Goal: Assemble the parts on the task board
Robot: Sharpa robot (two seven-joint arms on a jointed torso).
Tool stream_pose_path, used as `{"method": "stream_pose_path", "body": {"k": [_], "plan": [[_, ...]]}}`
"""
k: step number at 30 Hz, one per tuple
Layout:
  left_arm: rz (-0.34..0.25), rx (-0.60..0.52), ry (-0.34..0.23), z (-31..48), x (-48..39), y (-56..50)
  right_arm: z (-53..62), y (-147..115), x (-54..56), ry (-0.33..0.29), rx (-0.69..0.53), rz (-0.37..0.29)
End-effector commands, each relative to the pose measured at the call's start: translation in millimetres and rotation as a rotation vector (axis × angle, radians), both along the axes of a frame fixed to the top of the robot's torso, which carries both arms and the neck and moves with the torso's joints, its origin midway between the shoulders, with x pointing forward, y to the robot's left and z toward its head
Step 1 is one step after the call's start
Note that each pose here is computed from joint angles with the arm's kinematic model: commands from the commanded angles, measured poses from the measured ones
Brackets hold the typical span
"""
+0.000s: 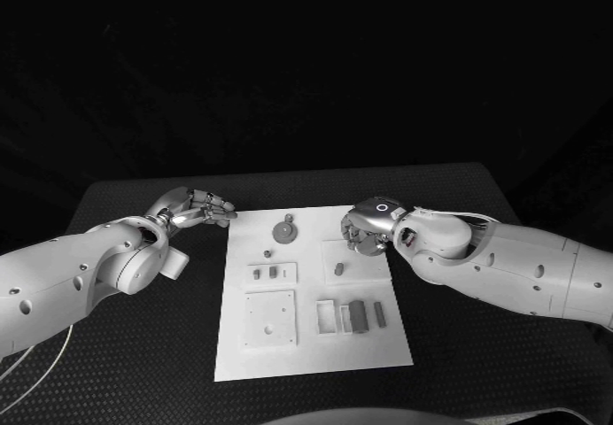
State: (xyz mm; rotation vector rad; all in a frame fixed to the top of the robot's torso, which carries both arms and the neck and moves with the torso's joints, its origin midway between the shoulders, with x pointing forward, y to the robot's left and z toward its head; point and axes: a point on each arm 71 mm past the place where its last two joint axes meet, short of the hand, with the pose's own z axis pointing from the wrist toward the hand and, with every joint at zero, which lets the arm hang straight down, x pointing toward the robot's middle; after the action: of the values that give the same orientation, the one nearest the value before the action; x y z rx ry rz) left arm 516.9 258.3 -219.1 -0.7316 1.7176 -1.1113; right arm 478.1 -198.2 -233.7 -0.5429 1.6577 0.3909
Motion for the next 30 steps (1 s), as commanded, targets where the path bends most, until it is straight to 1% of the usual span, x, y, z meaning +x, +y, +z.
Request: {"method": "stream_pose_path", "body": {"k": [1,6,8,13,18,21,26,30], "plan": [[-0.011,-0.007,0.001,0.5,-0.2,-1.0,-1.3,0.6,-1.2,0.031,0.010,0.004],[-0.011,-0.007,0.002,0.5,-0.2,-0.9,0.1,-0.2,-1.4,0.034,0.016,0.001],[-0.011,-0.007,0.002,0.4,-0.1,-0.7,2.6,0.2,-1.7,0.033,0.024,0.001],[-0.008,-0.006,0.001,0.4,0.0,0.1,14.9,7.9,-5.7,0.021,0.067,0.019],[-0.010,-0.007,0.000,0.6,-0.1,-0.9,31.8,22.1,-11.6,-0.001,0.115,0.057],[-0.011,-0.008,0.000,0.6,-0.1,-1.6,37.4,31.8,-16.0,-0.001,0.135,0.083],[-0.012,-0.008,-0.001,0.8,-0.1,-2.5,37.3,53.5,-20.9,0.040,0.151,0.125],[-0.007,-0.009,-0.006,1.3,-0.2,-2.7,37.3,73.0,-24.3,0.054,0.167,0.166]]}}
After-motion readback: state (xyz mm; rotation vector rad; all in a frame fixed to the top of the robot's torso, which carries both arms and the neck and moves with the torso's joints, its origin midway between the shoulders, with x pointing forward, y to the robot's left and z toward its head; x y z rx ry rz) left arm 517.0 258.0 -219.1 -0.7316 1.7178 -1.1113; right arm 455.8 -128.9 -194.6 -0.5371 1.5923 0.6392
